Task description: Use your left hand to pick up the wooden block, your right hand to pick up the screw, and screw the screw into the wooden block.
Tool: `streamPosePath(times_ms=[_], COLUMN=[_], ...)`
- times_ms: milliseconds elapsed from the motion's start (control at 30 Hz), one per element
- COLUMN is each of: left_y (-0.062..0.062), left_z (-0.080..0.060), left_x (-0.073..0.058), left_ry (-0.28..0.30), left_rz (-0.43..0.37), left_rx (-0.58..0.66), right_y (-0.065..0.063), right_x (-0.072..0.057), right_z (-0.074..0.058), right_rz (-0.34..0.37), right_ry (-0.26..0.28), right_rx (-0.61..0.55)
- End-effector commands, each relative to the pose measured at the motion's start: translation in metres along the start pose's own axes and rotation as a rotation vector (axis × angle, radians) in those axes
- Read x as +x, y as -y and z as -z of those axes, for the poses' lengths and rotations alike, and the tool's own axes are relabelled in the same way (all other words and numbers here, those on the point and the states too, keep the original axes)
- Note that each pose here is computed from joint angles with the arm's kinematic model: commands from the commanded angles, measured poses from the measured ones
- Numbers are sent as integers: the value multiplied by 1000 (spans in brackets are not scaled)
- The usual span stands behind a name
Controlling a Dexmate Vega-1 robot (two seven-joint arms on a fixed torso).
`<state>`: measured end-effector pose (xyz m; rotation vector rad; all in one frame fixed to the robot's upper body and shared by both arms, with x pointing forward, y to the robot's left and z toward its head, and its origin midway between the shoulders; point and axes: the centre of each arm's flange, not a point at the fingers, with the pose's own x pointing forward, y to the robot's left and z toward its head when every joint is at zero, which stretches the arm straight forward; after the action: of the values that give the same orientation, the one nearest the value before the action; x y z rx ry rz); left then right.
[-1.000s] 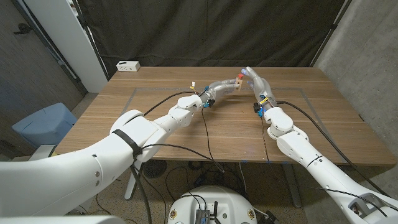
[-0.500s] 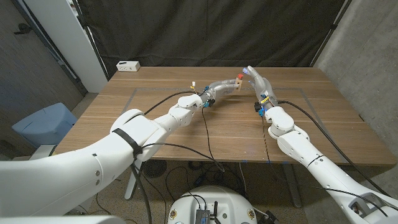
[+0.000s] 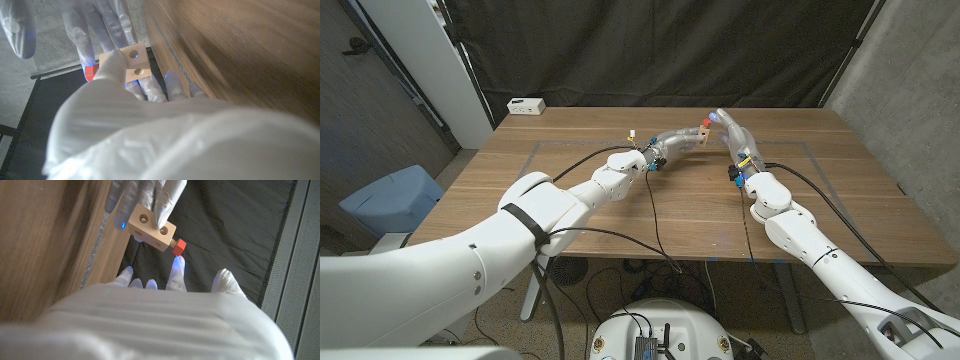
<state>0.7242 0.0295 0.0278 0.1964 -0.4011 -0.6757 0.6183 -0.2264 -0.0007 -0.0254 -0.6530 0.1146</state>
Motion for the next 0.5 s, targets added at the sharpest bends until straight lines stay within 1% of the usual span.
streamPosePath(times_ms=[33,500], left_y=[-1,-1], left_z=[-1,-1], left_x=[1,3], left_ry=[-11,-25], left_rz=[-6,-12], left_rx=[-2,-2], right_y=[0,2], right_x=[2,3], right_z=[5,7], right_rz=[1,7], right_ry=[-13,-20], right_rx=[5,8])
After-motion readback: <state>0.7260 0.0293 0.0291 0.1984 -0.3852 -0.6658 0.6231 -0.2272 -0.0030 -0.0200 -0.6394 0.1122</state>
